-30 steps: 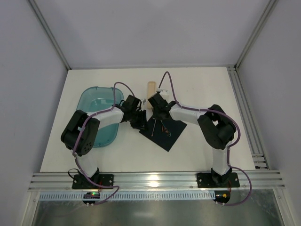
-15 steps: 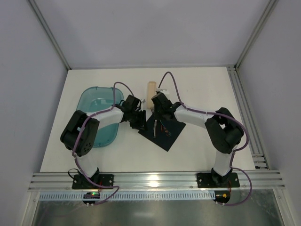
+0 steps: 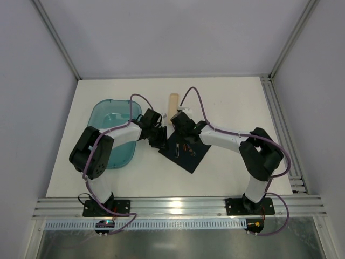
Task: Place the utensils on the paper napkin and roll it up
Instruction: Adjust the utensils on the napkin.
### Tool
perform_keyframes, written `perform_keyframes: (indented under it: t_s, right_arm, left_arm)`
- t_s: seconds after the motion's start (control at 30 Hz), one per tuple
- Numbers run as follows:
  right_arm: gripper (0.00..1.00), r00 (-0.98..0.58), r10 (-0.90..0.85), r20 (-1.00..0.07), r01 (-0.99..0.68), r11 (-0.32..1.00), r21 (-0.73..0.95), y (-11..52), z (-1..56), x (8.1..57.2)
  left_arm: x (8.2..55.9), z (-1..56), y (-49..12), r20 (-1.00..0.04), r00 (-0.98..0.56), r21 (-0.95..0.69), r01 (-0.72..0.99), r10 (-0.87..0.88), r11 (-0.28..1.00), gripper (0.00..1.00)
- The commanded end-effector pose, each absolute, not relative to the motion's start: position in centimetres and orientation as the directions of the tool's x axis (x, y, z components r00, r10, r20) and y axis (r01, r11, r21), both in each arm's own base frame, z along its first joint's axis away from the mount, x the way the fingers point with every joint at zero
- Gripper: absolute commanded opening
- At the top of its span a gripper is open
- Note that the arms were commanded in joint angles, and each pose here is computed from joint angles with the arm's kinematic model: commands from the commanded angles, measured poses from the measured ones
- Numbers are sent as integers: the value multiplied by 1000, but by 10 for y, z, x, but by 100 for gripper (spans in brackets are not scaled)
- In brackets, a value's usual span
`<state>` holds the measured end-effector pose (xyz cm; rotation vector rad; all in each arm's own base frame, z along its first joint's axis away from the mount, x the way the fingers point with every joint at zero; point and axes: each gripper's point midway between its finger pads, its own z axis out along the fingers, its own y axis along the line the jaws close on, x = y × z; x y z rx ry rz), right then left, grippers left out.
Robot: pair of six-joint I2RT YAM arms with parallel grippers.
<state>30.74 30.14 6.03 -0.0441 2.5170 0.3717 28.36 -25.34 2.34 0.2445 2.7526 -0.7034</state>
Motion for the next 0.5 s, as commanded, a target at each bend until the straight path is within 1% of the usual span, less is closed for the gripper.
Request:
perform_keyframes:
  t_s: [0.0, 0.2, 0.33, 0.47]
  right_arm:
    - [26, -827, 61, -559, -96, 964, 248, 313, 51, 305]
    - [11, -839, 34, -543, -141, 951, 277, 324, 42, 296]
    - [8, -850, 20, -526, -139, 956, 260, 321, 30, 293]
    - [6, -853, 2, -523, -137, 964, 229, 314, 23, 291]
  left_arm:
    - [278, 17, -237, -301, -948, -379, 215, 100, 900, 32]
    - [277, 17, -237, -301, -948, -376, 215, 101, 901, 32]
    - [277, 18, -237, -300, -949, -378, 214, 100, 901, 32]
    - [276, 17, -235, -299, -949, -372, 216, 104, 903, 32]
